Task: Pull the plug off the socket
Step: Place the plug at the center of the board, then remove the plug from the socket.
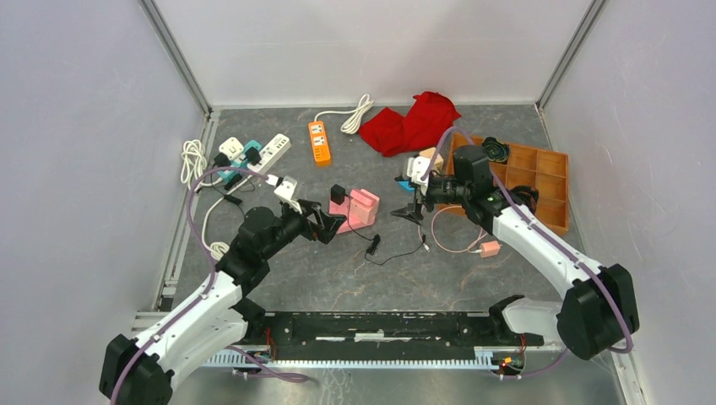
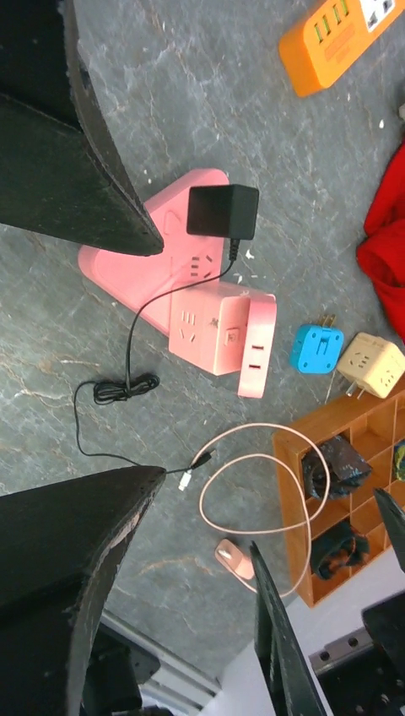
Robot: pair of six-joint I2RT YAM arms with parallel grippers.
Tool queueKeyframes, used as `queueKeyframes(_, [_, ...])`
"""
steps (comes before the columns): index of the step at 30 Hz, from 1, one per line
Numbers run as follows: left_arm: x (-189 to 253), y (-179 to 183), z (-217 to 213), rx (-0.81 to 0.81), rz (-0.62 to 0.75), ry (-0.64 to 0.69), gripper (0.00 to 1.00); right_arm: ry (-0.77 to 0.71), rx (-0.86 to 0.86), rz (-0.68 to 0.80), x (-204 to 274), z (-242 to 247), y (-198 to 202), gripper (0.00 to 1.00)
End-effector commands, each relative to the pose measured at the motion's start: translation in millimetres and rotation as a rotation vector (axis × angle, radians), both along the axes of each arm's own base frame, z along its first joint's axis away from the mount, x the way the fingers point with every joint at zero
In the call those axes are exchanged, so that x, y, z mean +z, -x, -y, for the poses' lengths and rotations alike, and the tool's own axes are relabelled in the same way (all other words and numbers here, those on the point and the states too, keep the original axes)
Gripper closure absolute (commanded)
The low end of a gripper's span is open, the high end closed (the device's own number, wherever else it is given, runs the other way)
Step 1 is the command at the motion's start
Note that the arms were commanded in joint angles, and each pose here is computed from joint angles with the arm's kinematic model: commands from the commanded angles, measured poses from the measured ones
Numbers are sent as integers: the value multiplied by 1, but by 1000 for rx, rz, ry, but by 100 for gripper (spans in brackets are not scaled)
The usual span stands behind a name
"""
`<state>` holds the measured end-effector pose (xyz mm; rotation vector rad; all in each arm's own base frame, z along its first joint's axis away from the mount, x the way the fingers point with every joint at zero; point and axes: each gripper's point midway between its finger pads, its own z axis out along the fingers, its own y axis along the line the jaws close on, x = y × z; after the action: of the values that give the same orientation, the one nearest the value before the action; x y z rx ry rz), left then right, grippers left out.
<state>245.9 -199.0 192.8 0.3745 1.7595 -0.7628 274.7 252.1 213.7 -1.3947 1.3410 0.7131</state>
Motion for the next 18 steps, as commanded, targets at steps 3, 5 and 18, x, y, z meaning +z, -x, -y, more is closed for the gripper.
queueKeyframes(3, [-4, 1, 17, -5, -59, 193, 3, 7, -67, -31, -2, -15, -13, 11])
queueKeyframes(5, [-10, 2, 22, -17, -39, 196, 5, 14, -77, -41, -5, -18, -14, 11])
queueKeyframes(18, [-44, -21, 36, -2, 325, -155, 3, 42, -74, -50, -13, -30, -9, 13])
